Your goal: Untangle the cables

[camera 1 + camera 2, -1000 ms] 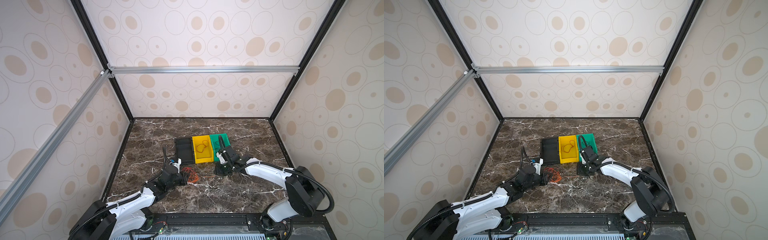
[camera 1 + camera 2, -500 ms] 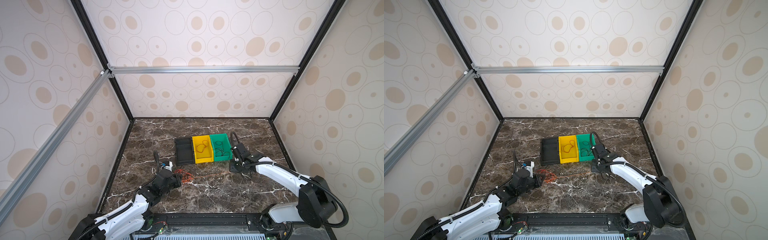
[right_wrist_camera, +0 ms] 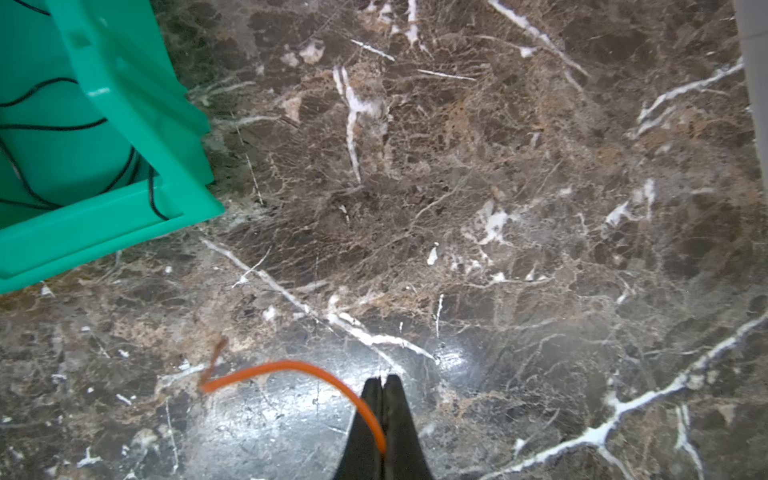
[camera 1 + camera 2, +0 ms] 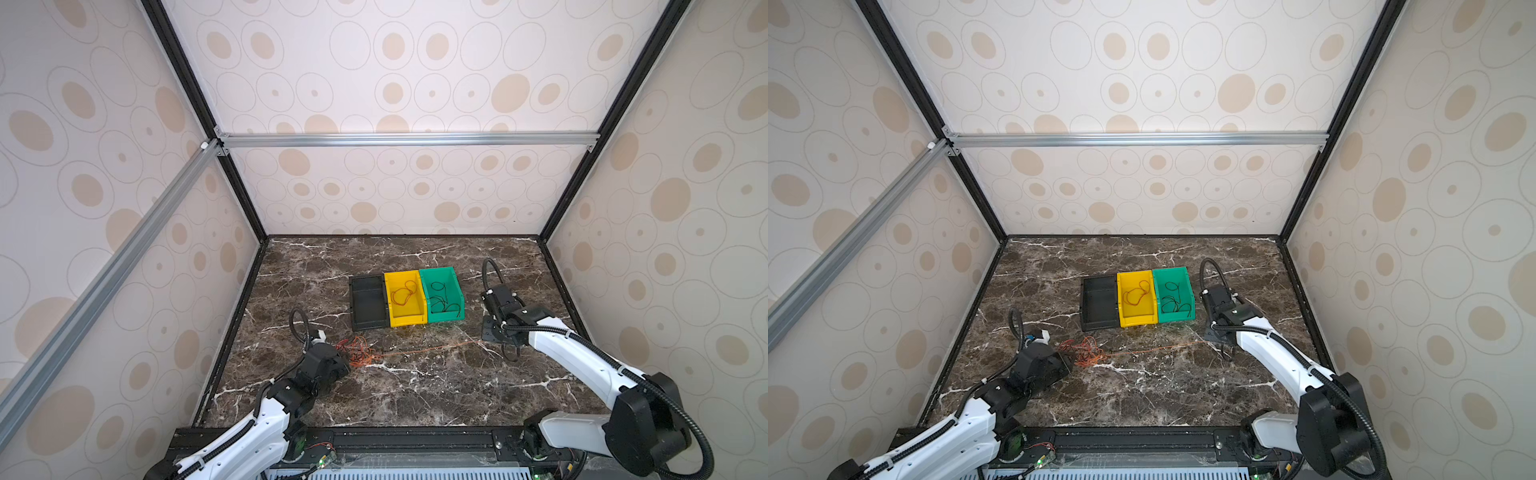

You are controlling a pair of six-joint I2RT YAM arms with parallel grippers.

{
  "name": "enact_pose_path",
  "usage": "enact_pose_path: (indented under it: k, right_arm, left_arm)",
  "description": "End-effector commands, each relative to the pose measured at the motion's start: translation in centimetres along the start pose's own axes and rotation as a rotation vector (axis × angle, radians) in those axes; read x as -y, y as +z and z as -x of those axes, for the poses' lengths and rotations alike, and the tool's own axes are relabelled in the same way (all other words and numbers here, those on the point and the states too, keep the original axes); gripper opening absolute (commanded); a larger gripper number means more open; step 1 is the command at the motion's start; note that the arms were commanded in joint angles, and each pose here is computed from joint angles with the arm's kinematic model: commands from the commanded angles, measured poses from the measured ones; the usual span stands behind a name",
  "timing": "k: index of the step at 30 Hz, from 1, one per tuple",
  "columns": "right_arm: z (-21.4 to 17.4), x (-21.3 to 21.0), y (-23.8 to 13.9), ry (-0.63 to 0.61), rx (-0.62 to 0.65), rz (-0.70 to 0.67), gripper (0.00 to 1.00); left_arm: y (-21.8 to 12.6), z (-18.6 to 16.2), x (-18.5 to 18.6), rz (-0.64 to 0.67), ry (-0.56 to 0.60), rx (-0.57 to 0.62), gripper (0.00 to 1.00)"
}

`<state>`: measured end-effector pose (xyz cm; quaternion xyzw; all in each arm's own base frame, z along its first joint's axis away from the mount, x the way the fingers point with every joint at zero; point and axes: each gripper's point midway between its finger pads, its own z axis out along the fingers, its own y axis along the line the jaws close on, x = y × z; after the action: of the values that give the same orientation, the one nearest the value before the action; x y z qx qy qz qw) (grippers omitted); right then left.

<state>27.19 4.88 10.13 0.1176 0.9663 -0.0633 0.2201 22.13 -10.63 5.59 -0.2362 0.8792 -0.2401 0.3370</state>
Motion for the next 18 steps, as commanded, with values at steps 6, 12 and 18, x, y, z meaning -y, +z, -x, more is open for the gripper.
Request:
enact_pose_path:
  k: [6, 12, 18]
  right_arm:
    - [0.1, -0.7, -0.6, -0.004, -0.010, 0.082, 0.00]
    - [-0.8, -4.7, -1.2, -0.070, -0.045, 0.234, 0.00]
    - [-1.9, -5.5, -0.9, -0.113, -0.100, 0.247, 0.10]
  left_arm:
    - [-0.1, 0.2, 1.2, -0.082, -0.003, -0.004, 0.48]
    - [-0.3, 0.6, 5.8, -0.189, 0.137, -0.070, 0.63]
    - [-0.1, 0.5, 9.3, -0.167, 0.349, -0.135, 0.71]
